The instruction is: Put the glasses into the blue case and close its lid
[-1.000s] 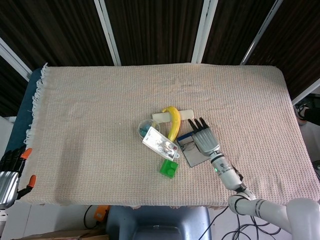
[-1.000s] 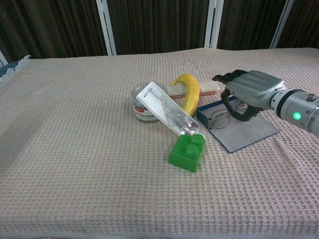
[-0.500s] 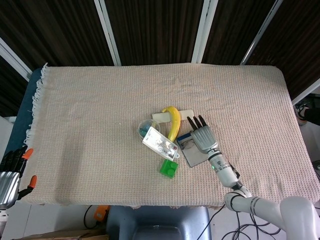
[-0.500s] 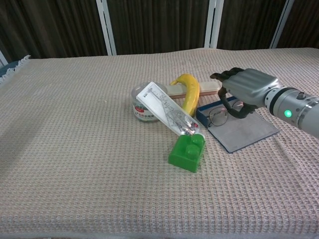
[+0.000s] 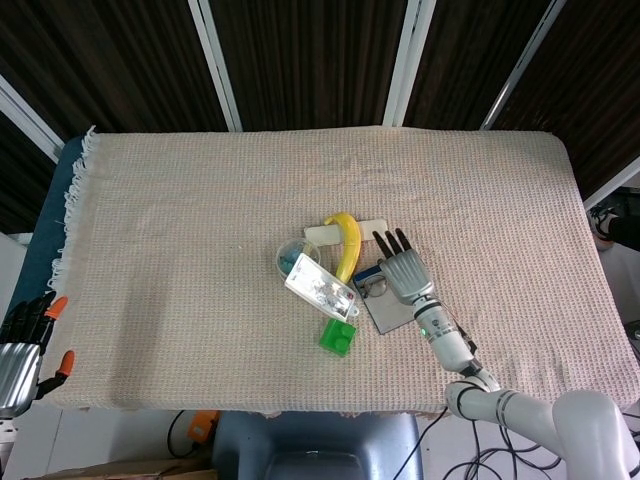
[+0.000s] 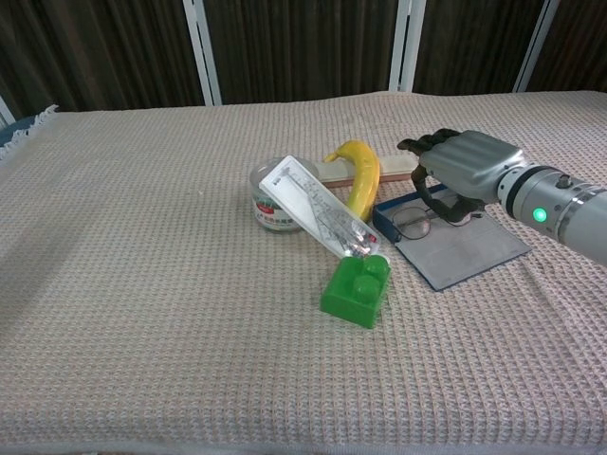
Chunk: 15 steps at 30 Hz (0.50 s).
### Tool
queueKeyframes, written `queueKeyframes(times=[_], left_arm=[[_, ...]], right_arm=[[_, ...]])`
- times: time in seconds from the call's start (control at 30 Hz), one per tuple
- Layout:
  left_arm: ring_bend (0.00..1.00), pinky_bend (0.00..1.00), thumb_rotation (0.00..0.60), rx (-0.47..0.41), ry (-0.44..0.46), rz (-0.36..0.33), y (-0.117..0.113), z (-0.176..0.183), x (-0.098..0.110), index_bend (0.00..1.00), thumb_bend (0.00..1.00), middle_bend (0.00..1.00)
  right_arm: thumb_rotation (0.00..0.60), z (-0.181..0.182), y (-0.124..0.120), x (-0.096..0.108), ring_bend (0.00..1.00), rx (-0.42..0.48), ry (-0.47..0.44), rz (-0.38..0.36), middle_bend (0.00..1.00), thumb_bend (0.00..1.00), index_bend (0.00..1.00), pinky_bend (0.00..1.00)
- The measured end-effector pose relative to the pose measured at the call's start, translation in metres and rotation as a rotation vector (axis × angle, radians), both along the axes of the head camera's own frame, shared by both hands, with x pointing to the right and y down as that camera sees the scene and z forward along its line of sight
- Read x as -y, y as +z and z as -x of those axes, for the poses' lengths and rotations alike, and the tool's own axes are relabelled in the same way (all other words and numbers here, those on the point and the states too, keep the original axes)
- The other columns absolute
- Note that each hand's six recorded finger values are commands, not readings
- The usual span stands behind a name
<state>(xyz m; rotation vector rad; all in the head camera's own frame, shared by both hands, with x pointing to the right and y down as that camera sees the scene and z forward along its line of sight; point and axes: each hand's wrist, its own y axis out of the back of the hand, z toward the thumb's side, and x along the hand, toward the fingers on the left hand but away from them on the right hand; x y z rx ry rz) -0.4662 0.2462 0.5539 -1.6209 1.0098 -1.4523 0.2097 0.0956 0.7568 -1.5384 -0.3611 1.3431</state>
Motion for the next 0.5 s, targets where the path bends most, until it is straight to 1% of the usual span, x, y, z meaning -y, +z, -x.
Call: queueKeyframes(times=[0.1,0.17,0.3,0.4,0.5], left_arm=[[0.00,0.00,0.600,-0.001,-0.001,-0.002,-0.001,0.000,0.000,0.00,0.42,0.00],[0.00,0.00,0.600,-0.002,-0.003,-0.005,-0.002,0.001,0.000,0.00,0.42,0.00],[0.00,0.00,0.600,-0.003,-0.004,-0.009,-0.003,0.001,-0.001,0.00,0.42,0.00],[0.00,0.00,0.600,-0.003,-0.002,-0.009,-0.003,0.001,-0.001,0.00,0.42,0.00],[0.00,0.00,0.600,-0.002,0.002,-0.006,-0.002,0.000,-0.001,0.00,0.42,0.00]], right_arm=[[0.600,0.000,-0.002,0.000,0.00,0.010,-0.001,-0.007,0.11,0.58,0.56,0.00],[0.600,0.000,-0.004,-0.001,0.00,0.017,-0.004,-0.016,0.11,0.50,0.55,0.00],[0.600,-0.005,-0.015,-0.004,0.00,0.042,-0.021,-0.047,0.11,0.40,0.53,0.00],[0.600,-0.015,-0.027,-0.012,0.00,0.071,-0.033,-0.067,0.11,0.34,0.52,0.00],[0.600,-0.027,-0.039,-0.022,0.00,0.101,-0.044,-0.078,0.11,0.33,0.52,0.00]])
